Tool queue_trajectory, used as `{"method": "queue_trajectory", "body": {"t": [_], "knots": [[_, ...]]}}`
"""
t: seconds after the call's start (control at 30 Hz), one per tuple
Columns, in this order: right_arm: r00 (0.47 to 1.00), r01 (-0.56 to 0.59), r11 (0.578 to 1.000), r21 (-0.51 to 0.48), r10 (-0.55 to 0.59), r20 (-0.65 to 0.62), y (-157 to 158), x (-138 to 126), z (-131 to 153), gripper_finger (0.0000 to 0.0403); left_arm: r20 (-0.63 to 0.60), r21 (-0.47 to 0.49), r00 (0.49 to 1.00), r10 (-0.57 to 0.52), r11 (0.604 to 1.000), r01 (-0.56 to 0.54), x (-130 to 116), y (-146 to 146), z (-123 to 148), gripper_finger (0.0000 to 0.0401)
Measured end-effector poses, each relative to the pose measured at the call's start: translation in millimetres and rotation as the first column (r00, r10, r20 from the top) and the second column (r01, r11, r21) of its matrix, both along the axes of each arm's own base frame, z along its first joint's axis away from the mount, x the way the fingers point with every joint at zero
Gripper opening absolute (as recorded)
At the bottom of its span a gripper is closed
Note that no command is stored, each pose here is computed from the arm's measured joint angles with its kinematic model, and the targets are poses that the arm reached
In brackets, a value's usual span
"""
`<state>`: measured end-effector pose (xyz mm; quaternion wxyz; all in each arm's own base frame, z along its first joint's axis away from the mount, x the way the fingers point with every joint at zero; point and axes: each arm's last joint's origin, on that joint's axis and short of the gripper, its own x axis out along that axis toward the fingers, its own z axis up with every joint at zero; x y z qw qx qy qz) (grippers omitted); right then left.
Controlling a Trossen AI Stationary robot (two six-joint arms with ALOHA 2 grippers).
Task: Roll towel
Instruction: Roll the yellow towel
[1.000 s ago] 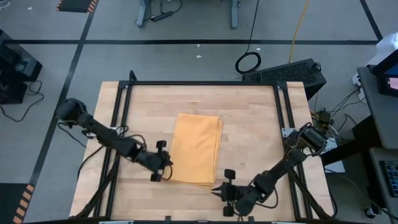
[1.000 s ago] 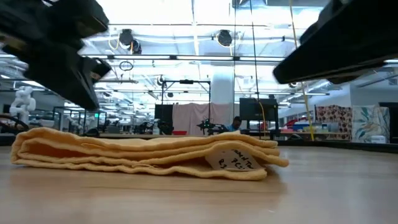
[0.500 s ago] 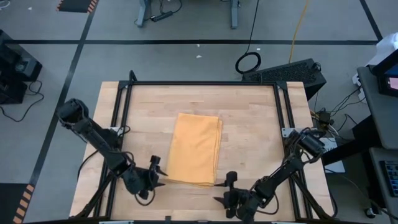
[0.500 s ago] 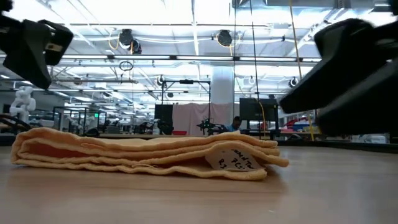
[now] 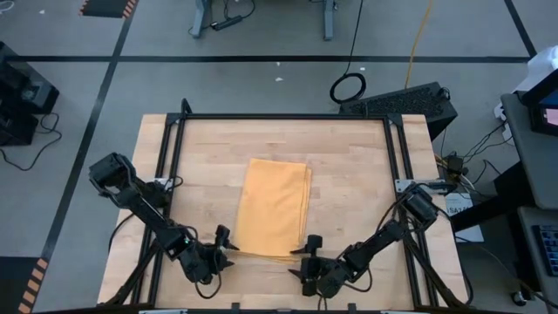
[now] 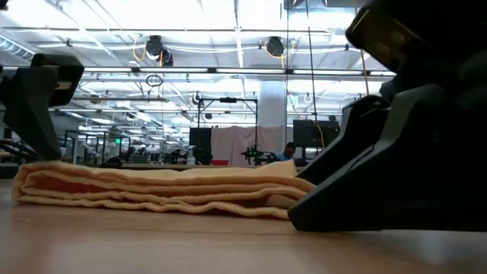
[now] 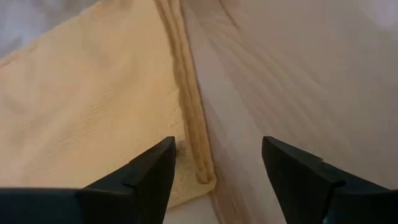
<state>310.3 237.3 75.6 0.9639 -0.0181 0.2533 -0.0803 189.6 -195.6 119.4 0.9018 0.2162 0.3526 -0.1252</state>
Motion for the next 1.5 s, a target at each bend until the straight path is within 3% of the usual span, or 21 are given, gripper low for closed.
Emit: {"method": "queue_trajectory", "body": {"t": [0.23,0.53,0.73,0.9,1.2,1.37,1.5], "knots": [[0.999,0.041,0.997,0.062,-0.04,-0.012,-3.3,2.4,-6.9,0.0216,-0.007,0.077,1.0,-0.013,0.997,0.014,3.6,0.6,-12.6,0.0245],[0.999,0.05,0.998,0.05,-0.049,-0.019,-5.2,2.6,-8.4,0.0103,0.026,0.135,0.999,0.038,0.99,-0.041,3.7,3.7,-14.4,0.0245],[0.999,0.042,0.999,0.027,-0.041,-0.025,-6.2,2.8,-8.9,0.0042,-0.027,0.135,0.997,0.077,0.988,-0.073,3.0,9.4,-17.0,0.0244],[0.999,0.037,0.999,0.019,-0.036,-0.027,-6.3,2.7,-9.2,0.0023,-0.051,0.145,0.998,0.019,0.989,-0.011,8.5,12.6,-16.6,0.0208],[1.0,0.017,0.997,0.077,-0.016,-0.013,-0.8,-0.3,1.0,0.0019,-0.145,-0.045,0.988,0.049,0.997,-0.056,19.2,19.2,-16.7,0.0016],[0.999,-0.035,0.991,0.13,0.036,-0.004,4.5,-3.7,20.1,0.0019,-0.155,-0.174,0.988,0.019,0.984,-0.046,23.6,9.9,-1.4,0.002],[0.993,-0.116,0.973,0.197,0.118,0.005,7.2,-4.8,40.4,0.0019,-0.159,-0.337,0.986,-0.05,0.941,-0.006,25.9,3.2,22.2,0.0013]]}}
